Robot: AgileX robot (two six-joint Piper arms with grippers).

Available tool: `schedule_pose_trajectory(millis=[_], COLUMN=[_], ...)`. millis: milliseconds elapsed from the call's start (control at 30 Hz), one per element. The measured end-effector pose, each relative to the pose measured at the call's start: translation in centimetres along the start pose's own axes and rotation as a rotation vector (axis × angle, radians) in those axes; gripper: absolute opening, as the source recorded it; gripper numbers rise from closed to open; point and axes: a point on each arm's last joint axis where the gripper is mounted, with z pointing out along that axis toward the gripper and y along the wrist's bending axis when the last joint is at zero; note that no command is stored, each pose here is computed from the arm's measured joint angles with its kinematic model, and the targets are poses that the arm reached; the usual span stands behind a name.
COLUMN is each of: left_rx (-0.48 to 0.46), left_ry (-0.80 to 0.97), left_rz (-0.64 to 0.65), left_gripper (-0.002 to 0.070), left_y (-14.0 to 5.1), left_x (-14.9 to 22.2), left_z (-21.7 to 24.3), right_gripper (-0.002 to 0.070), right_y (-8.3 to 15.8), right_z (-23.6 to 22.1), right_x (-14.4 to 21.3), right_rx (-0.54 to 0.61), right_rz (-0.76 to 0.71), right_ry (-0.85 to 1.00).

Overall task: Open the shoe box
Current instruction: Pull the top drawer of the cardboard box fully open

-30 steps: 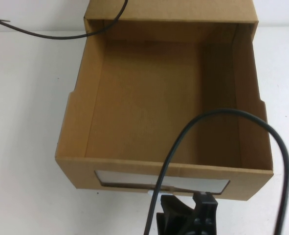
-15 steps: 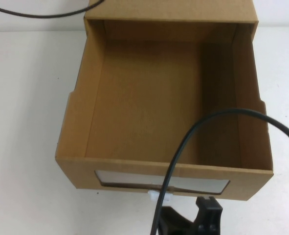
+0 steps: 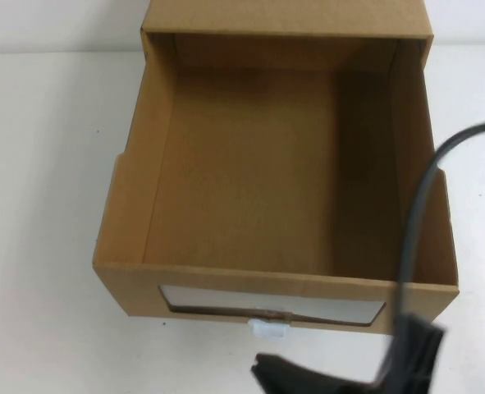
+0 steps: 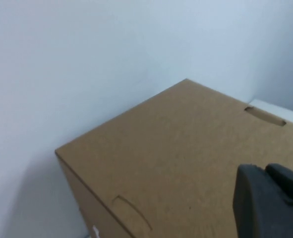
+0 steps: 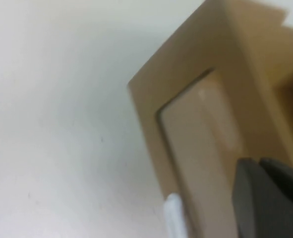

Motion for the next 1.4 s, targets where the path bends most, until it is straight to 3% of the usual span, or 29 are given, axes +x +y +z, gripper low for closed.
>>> schedule_pose_trajectory(millis=[200, 367, 467, 567, 700, 833, 933, 1100, 1400], left_rx=[-0.064, -0.151, -0.274, -0.402, -0.484, -0.502, -0.517, -0.518, -0.393], left_ry=[0.153, 0.154, 0.068, -0.062, -0.146, -0.161, -0.158, -0.027, 0.283], left_rz=[-0.030, -0.073, -0.095, -0.085, -0.103, -0.146, -0.171, -0.216, -0.311], left_gripper=[0.0000, 0.0000, 0.0000, 0.0000, 0.0000, 0.0000, 0.0000, 0.0000, 0.0000], left_y=[-1.0, -3.5, -6.2, -10.1, -15.0, -18.4, -19.9, -20.9, -22.3], left_x=[0.9, 2.7, 4.5, 6.2, 10.6, 14.9, 16.4, 18.1, 20.9], left_z=[-2.5, -5.8, -9.5, -14.8, -19.5, -21.8, -23.1, -23.8, -23.7], right_gripper=[-0.0018, -0.0018, -0.0018, -0.0018, -0.0018, -0.0018, -0.0018, -0.0018, -0.0018], right_y=[-4.9, -8.5, -10.3, -11.3, -12.0, -12.0, -12.0, -12.2, -12.4], right_z=[-3.9, -6.8, -8.1, -8.8, -9.1, -9.1, -9.1, -9.0, -8.9], right_x=[-0.4, 1.1, 2.1, 2.6, 3.1, 3.2, 3.2, 3.4, 3.8], right_rx=[-0.094, -0.117, -0.105, -0.093, -0.069, -0.054, -0.048, -0.023, 0.008], right_rz=[0.186, 0.306, 0.356, 0.368, 0.368, 0.330, 0.304, 0.289, 0.291], right_ry=[-0.215, -0.349, -0.399, -0.428, -0.428, -0.424, -0.423, -0.398, -0.362])
